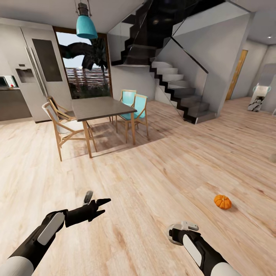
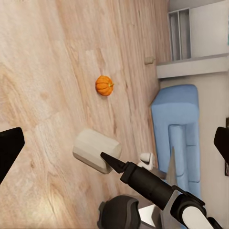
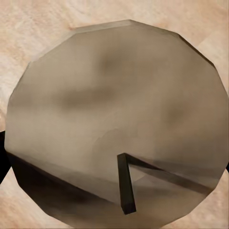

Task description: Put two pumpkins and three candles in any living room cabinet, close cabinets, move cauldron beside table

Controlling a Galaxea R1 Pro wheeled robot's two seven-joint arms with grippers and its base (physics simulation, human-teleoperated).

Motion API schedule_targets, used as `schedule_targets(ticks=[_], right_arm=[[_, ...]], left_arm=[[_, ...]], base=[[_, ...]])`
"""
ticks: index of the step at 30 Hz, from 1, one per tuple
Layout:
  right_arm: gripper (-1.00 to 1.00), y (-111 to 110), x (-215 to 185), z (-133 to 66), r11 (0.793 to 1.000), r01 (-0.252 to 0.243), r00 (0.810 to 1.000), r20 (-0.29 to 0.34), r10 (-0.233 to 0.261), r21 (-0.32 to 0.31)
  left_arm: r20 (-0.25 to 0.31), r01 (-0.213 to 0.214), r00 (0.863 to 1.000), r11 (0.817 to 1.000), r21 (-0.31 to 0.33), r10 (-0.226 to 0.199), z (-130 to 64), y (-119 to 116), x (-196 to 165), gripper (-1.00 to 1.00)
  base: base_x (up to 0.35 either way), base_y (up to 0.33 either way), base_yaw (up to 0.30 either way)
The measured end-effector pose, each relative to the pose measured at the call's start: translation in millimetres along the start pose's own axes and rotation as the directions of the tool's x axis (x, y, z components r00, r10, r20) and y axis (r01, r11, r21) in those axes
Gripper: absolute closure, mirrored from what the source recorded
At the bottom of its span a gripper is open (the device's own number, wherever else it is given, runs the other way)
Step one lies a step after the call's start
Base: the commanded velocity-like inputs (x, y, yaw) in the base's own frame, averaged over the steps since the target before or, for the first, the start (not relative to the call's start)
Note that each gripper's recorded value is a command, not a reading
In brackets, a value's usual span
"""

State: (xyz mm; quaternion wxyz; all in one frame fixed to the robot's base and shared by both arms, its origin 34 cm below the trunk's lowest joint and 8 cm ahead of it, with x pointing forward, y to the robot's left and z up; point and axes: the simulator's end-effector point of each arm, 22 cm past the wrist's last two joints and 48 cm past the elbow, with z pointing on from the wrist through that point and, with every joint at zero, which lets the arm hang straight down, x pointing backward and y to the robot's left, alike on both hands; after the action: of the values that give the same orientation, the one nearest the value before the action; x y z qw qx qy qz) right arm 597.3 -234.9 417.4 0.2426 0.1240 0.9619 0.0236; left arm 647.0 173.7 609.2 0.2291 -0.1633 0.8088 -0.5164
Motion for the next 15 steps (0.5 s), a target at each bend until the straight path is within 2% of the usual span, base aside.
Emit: schedule_targets(ticks=[15], right_arm=[[1.0,4,-19,-24.6,1.0,0.0,1.0,-0.001,0.0,0.0]], left_arm=[[-0.001,0.0,1.0,1.0,0.0,0.0,-8.2,-28,-10,-1.0]], base=[[0.0,0.0,0.0]])
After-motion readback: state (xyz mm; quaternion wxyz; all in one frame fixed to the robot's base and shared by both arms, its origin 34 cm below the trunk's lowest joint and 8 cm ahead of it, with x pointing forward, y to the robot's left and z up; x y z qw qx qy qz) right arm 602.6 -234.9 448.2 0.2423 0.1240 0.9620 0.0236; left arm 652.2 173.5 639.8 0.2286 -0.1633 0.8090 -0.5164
